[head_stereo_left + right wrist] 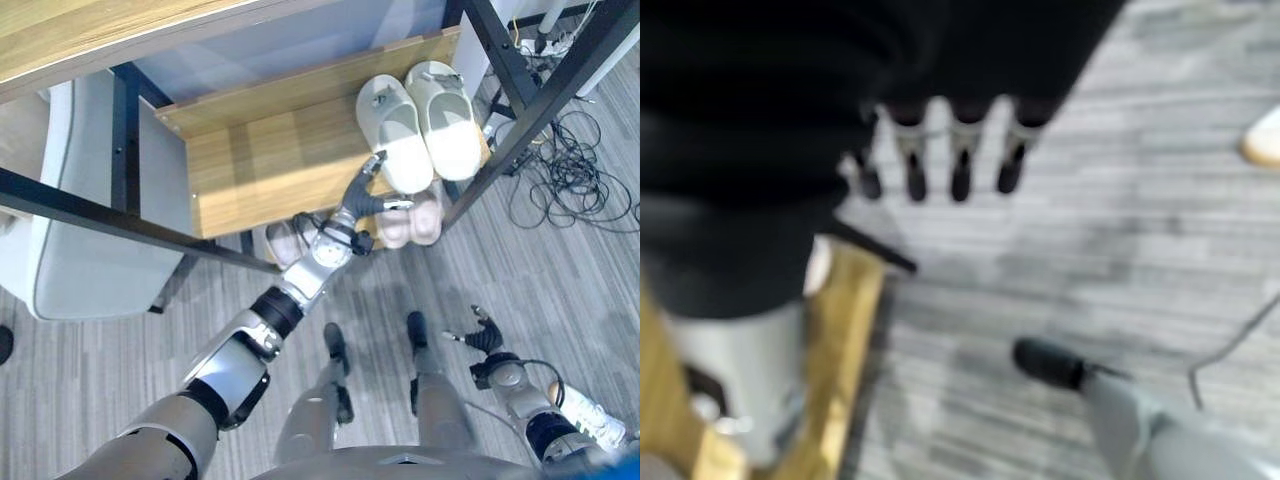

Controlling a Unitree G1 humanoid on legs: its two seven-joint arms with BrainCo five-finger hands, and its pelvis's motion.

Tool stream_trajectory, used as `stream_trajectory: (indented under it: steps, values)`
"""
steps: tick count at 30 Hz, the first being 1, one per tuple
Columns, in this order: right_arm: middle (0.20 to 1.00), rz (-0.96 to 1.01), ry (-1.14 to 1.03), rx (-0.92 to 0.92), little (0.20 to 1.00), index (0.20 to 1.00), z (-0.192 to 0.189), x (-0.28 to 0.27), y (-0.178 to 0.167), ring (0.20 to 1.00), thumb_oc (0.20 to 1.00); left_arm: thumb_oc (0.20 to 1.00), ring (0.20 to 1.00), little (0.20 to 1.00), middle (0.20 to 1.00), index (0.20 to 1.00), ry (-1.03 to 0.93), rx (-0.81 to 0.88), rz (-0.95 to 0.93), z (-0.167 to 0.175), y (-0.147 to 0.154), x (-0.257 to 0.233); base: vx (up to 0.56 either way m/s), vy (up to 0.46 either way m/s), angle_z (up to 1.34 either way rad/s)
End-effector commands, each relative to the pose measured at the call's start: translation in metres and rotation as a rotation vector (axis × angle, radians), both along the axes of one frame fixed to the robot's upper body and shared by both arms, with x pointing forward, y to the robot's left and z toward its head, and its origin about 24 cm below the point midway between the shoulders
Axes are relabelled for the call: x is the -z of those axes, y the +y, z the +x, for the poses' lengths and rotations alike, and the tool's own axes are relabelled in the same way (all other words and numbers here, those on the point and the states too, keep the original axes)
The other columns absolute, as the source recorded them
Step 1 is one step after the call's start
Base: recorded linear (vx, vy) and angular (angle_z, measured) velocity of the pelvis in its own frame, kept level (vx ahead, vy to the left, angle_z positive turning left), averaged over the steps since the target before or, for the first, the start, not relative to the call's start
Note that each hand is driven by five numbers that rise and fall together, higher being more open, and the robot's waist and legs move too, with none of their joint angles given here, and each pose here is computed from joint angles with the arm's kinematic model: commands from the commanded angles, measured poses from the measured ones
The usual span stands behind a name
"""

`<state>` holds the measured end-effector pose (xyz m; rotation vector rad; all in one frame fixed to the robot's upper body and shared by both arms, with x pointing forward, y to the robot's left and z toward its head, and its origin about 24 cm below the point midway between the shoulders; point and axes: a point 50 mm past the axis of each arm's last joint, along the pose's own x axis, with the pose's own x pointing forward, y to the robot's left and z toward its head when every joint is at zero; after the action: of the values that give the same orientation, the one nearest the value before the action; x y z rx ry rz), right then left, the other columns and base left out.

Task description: Arrange the slippers neatly on the shoe rack.

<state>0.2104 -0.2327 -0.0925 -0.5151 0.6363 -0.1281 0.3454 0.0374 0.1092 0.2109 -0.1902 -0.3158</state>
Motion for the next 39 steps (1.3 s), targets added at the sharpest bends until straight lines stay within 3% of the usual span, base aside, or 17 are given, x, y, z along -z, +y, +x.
stream_trajectory:
  steps: [1, 13, 20, 21, 25, 32, 33, 35, 36, 37, 39]
  values:
    - [1.0, -0.031, -0.036, -0.018, 1.0, 1.0, 0.009, -0.008, -0.007, 1.0, 1.0, 1.0, 1.0, 1.0, 1.0, 1.0, -0.051, 0.061, -0.018, 0.007, -0.023, -0.021, 0.0, 0.0, 0.0]
    - [1.0, 0.017, -0.043, -0.009, 1.0, 1.0, 0.003, -0.005, -0.002, 1.0, 1.0, 1.0, 1.0, 1.0, 1.0, 1.0, -0.325, -0.063, -0.042, 0.005, 0.017, -0.07, 0.0, -0.019, 0.0]
    - [1.0, 0.099, 0.044, 0.092, 1.0, 1.0, -0.02, 0.014, -0.001, 1.0, 1.0, 1.0, 1.0, 1.0, 1.0, 1.0, -0.435, 0.051, -0.254, -0.04, 0.048, -0.087, 0.04, -0.021, 0.13]
    - [1.0, 0.11, 0.079, 0.122, 1.0, 1.0, -0.03, 0.02, -0.004, 1.0, 1.0, 1.0, 1.0, 1.0, 1.0, 1.0, -0.366, 0.059, -0.291, -0.052, 0.064, -0.07, 0.05, -0.031, 0.33]
    - [1.0, 0.124, 0.139, 0.171, 1.0, 1.0, -0.044, 0.03, -0.005, 1.0, 1.0, 1.0, 1.0, 1.0, 1.0, 1.0, -0.183, 0.071, -0.312, -0.072, 0.083, -0.027, 0.01, -0.017, 0.16]
    - [1.0, 0.141, 0.232, 0.265, 1.0, 1.0, -0.069, 0.043, -0.014, 1.0, 1.0, 1.0, 1.0, 1.0, 1.0, 1.0, 0.369, -0.037, -0.153, -0.135, 0.129, 0.1, 0.01, 0.004, 0.13]
    - [1.0, 0.128, 0.276, 0.265, 1.0, 1.0, -0.079, 0.047, -0.017, 1.0, 1.0, 1.0, 1.0, 1.0, 1.0, 1.0, 0.647, -0.16, -0.028, -0.179, 0.153, 0.163, 0.01, 0.017, 0.13]
    - [1.0, 0.129, 0.291, 0.267, 1.0, 1.0, -0.083, 0.048, -0.017, 1.0, 1.0, 1.0, 1.0, 1.0, 1.0, 1.0, 0.749, -0.22, 0.005, -0.194, 0.161, 0.186, -0.01, 0.009, 0.02]
    - [1.0, 0.137, 0.321, 0.282, 1.0, 1.0, -0.092, 0.051, -0.017, 1.0, 1.0, 1.0, 1.0, 1.0, 1.0, 1.0, 1.022, -0.416, -0.102, -0.235, 0.17, 0.231, -0.03, -0.008, 0.02]
    - [1.0, 0.159, 0.334, 0.307, 1.0, 1.0, -0.097, 0.054, -0.016, 1.0, 1.0, 1.0, 1.0, 1.0, 1.0, 1.0, 1.133, -0.525, -0.144, -0.252, 0.176, 0.249, -0.05, -0.006, 0.03]
    - [1.0, 0.197, 0.367, 0.358, 1.0, 1.0, -0.109, 0.059, -0.015, 1.0, 1.0, 1.0, 1.0, 1.0, 1.0, 1.0, 1.271, -0.602, 0.024, -0.278, 0.19, 0.268, -0.04, -0.005, 0.12]
